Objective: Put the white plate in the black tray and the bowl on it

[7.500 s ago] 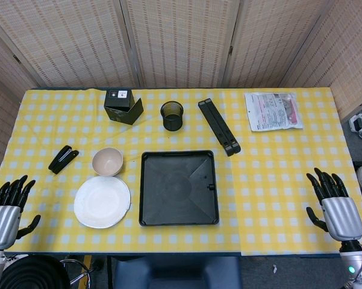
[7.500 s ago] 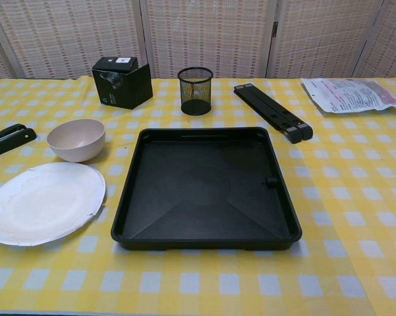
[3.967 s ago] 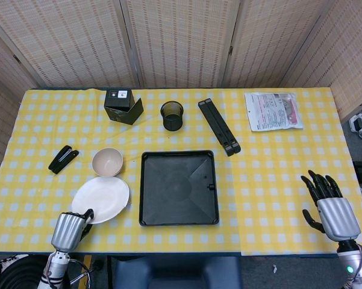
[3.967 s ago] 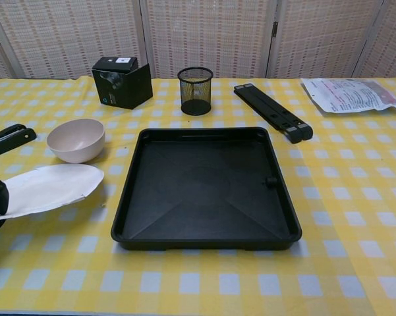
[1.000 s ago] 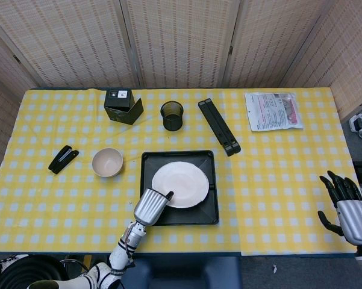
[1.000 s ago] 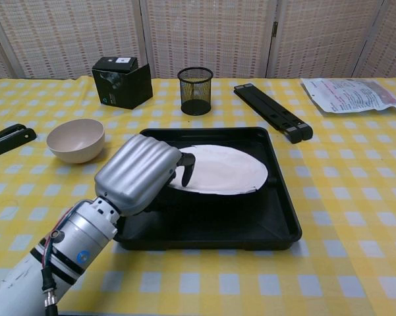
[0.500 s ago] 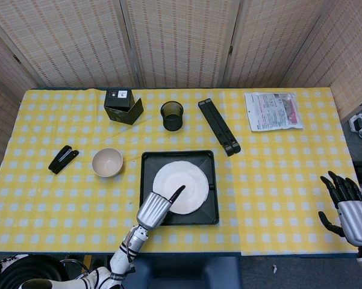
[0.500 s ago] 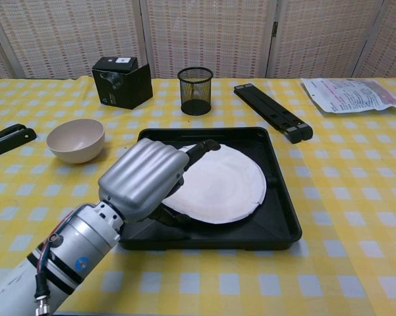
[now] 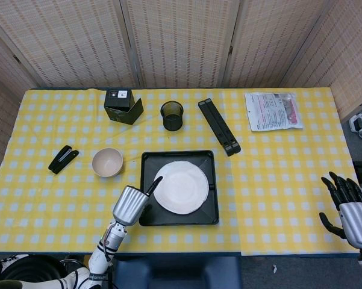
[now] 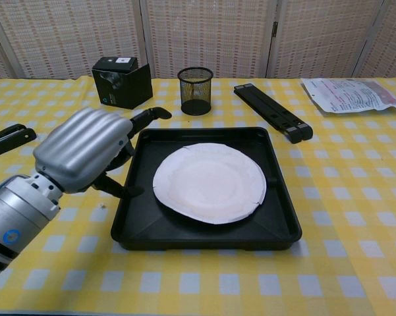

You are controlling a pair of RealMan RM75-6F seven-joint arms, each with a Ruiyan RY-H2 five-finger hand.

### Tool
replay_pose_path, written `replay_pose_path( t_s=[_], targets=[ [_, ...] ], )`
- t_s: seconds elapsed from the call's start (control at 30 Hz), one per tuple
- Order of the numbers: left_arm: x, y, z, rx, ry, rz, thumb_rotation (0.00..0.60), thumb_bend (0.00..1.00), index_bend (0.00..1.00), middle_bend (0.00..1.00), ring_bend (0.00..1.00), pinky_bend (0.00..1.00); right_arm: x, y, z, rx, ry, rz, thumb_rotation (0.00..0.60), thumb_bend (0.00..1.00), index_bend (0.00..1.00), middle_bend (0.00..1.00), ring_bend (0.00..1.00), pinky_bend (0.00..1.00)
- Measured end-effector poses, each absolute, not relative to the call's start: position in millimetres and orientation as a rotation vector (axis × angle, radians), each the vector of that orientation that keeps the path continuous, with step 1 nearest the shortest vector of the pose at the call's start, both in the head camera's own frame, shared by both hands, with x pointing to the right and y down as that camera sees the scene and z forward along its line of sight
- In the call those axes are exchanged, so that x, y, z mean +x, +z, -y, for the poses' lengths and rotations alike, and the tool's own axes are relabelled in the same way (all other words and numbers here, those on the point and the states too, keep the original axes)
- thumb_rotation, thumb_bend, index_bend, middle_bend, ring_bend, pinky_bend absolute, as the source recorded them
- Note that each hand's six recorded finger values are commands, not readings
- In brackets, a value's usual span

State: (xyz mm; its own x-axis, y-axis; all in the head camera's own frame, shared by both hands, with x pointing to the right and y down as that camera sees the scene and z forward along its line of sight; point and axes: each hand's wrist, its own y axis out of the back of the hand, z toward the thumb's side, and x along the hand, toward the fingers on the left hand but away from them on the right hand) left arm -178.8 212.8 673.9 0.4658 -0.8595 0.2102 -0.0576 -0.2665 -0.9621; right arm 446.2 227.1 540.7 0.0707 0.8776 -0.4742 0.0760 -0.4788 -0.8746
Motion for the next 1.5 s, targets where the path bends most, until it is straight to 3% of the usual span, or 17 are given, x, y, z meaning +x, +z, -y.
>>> replay_pose_path(
  t_s=[0.17,0.37,0.63,1.5],
  targets=[
    [-204,677,-202,-1.651,-0.993,-0.810,0.600,0.17,0.34,1.00,1.00,1.00,443,541,-229,-1.667,1.473,0.947,0.600,0.40,0.00,0.00,0.00,0.00],
    [-229,698,-186,-1.632,-1.055,-0.790,0.600,0.28,0.43,1.00,1.00,1.00,441,544,-230,-1.679,1.478,0.932,0.600,0.40,0.00,0.00,0.00,0.00],
    [-257,717,-158,-1.597,-1.155,-0.803,0.600,0.38,0.46,1.00,1.00,1.00,441,549,-229,-1.677,1.492,0.916,0.600,0.40,0.00,0.00,0.00,0.00],
    [-303,742,-152,-1.554,-1.372,-0.792,0.600,0.39,0.46,1.00,1.00,1.00,439,557,-227,-1.672,1.512,0.897,0.600,0.40,0.00,0.00,0.00,0.00]
  ],
)
